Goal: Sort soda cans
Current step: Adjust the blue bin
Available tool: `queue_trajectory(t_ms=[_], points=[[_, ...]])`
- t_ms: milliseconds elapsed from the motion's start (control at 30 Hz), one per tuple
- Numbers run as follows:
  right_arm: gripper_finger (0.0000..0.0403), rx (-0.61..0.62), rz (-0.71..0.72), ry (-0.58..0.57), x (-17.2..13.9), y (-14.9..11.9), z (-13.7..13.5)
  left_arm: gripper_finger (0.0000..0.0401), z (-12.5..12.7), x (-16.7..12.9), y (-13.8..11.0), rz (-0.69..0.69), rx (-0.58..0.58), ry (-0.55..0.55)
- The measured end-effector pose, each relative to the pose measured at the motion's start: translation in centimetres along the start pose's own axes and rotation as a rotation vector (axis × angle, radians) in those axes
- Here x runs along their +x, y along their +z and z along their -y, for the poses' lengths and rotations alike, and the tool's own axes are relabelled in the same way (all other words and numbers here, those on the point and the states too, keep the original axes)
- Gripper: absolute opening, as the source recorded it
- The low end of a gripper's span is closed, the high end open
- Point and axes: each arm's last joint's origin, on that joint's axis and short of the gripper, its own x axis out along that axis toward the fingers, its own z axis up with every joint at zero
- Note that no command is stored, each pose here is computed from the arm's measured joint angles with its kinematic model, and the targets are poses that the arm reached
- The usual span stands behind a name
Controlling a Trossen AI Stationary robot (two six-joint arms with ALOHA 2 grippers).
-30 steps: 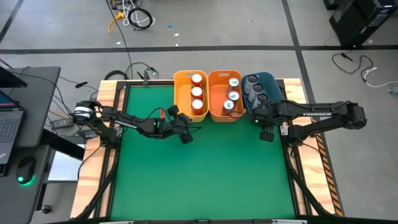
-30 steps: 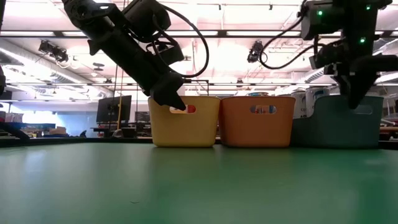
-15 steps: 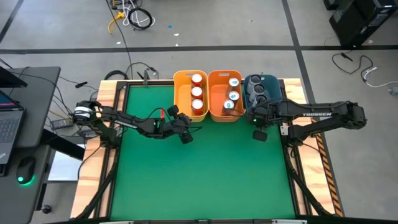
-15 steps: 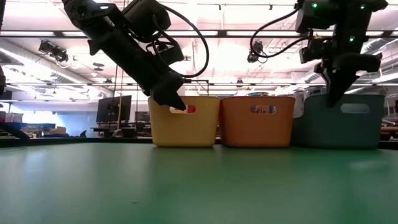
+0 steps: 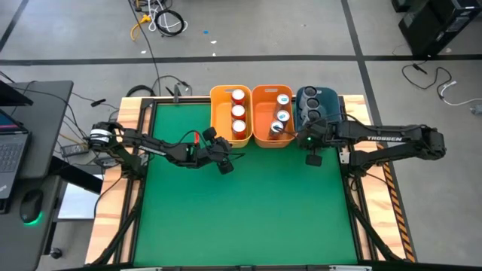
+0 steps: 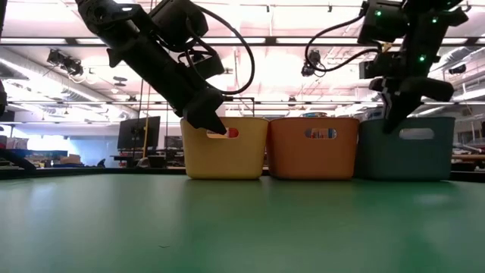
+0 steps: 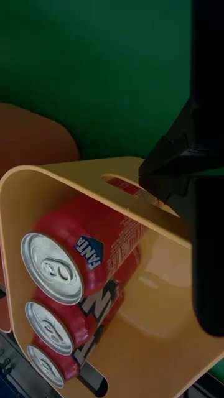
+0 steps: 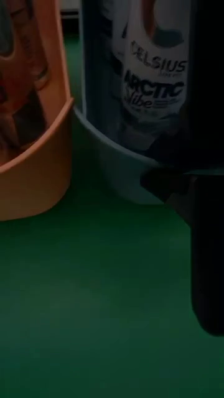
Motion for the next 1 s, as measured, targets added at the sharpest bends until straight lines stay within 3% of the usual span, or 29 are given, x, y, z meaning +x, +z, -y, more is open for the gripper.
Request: queue_trajectory(t_ms=[667, 1000], points=[[0.0005, -0.162, 0.025, -0.018, -0.7, -0.2, 0.1, 0.0001, 0.0, 0.0, 0.0, 0.000, -0.001, -0.001], [0.0063, -0.217, 0.035, -0.036, -0.5, -0.1, 1.0, 0.0001, 0.0, 0.0, 0.1, 0.007, -0.008, -0.001]])
